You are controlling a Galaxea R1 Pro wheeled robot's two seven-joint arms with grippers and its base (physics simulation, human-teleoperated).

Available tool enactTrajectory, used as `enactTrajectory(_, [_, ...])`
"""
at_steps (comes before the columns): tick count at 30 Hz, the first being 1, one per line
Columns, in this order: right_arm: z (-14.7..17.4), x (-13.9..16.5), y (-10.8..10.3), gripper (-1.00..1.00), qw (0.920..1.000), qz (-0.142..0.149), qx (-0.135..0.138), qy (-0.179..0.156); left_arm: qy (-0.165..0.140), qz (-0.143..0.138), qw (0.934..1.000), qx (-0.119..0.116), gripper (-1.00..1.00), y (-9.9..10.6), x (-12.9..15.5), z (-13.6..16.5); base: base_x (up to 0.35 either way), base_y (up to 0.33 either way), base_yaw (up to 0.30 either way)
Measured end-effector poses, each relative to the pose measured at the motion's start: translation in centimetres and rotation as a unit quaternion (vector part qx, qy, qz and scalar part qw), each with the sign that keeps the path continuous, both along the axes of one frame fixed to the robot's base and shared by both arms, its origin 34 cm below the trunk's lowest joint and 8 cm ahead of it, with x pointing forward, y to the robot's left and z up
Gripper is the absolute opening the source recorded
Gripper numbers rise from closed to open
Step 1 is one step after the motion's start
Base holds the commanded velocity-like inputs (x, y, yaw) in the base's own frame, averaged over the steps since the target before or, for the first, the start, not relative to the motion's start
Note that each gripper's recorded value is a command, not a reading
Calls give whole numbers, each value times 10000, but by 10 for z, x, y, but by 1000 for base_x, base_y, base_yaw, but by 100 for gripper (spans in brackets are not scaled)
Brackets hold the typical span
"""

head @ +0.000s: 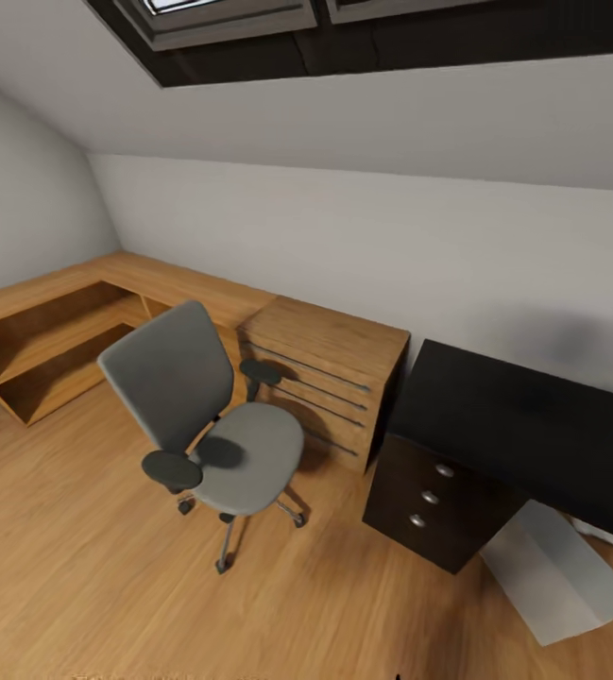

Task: In the bedroom, organize the workspace by keeping the computer under the desk, ensuring the monitor is on the desk, placing the keyboard on the desk next to the monitor, placing the mouse on the desk next to the keyboard, moving the folder from the swivel chair onto the desk next to the mouse, stacking the notebook on top of the folder with the pen on top of the notebook, and positioning the swivel chair next to the desk.

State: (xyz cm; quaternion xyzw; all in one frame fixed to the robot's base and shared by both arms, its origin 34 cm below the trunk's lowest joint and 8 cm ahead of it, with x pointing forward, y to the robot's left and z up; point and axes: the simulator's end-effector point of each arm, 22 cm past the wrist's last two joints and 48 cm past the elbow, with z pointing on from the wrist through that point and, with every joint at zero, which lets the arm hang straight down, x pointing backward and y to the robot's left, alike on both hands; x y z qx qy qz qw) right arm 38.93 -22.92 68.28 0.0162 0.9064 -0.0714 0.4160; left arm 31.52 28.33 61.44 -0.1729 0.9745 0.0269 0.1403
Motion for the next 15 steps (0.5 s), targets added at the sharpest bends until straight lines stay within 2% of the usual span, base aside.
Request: enactTrajectory(15, [0,0,-2,100,10000,-27,-23,-1,4,-8,10000,-5,100,-1,0,0,0,0,283])
